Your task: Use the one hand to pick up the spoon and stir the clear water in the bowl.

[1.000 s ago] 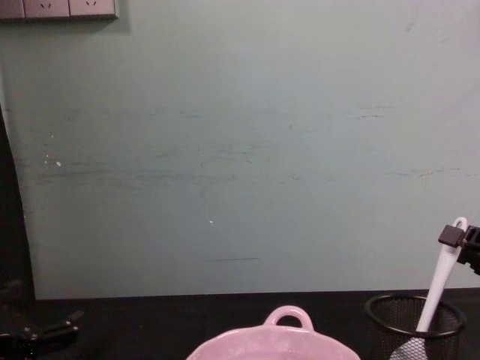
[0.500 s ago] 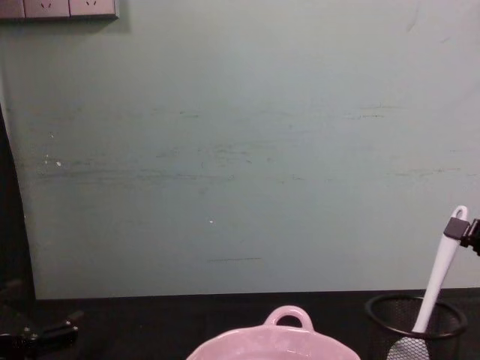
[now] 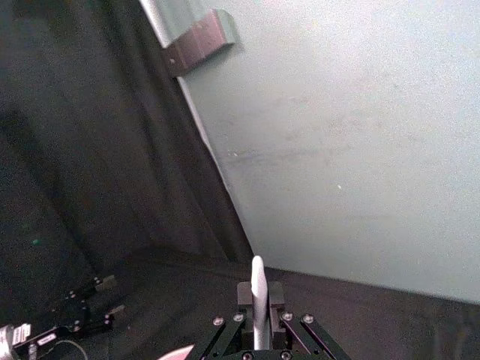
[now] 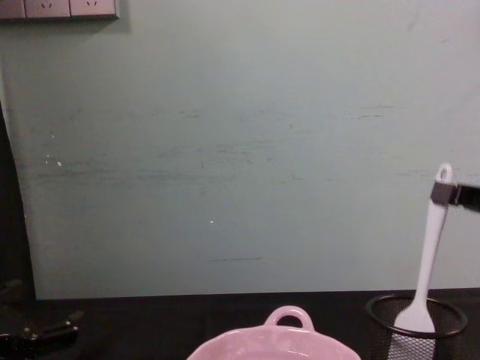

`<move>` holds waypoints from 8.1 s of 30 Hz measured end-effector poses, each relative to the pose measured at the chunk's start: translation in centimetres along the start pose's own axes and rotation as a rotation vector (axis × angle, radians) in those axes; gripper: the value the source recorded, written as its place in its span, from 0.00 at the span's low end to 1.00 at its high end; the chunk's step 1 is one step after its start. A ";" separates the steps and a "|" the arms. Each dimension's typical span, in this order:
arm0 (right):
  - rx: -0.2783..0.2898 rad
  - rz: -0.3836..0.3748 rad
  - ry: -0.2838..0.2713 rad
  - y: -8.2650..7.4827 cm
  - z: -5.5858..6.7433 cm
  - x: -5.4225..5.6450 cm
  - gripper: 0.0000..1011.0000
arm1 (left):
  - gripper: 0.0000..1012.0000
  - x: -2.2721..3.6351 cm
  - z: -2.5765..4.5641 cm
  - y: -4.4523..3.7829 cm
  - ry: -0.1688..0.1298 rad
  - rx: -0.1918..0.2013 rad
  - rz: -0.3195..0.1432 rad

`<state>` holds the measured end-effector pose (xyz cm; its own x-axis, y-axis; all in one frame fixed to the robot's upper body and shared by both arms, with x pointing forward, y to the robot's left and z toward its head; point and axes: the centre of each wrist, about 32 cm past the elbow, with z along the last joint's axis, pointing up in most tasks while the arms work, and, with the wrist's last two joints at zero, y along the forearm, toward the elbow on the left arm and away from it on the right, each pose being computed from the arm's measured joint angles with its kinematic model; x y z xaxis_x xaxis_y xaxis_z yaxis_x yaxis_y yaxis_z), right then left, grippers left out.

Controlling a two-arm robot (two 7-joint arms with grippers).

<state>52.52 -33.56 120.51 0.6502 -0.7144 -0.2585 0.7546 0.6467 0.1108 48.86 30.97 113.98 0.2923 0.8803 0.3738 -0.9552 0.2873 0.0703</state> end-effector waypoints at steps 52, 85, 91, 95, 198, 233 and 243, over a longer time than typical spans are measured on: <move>-0.005 0.147 -0.275 3.2 7.6 -5.8 0.12 | 1.00 0.00 0.00 0.00 0.000 0.000 0.000; -0.071 0.361 -0.280 9.3 -2.8 -8.0 0.12 | 1.00 0.00 0.00 0.00 0.000 0.000 0.000; -0.054 0.363 -0.239 11.0 -3.8 -7.5 0.12 | 1.00 0.00 0.00 0.00 0.000 0.000 0.000; -0.046 0.350 -0.211 12.1 -4.3 -6.6 0.12 | 1.00 0.00 0.00 0.00 0.000 0.000 0.000; -0.065 0.373 -0.220 10.6 -5.0 -7.6 0.12 | 1.00 0.00 0.00 0.00 0.000 0.000 0.000; -0.044 0.193 -0.291 9.2 -3.3 -3.6 0.12 | 1.00 0.00 0.00 0.00 0.000 0.000 0.000; -0.066 0.225 -0.289 8.3 -3.5 -4.8 0.12 | 1.00 0.00 0.00 0.00 0.000 0.000 0.000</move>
<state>55.32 -23.81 119.29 0.8046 -0.5919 0.0483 0.5885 0.8056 0.0693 48.86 30.97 113.98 0.2923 0.8803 0.3737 -0.9552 0.2874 0.0703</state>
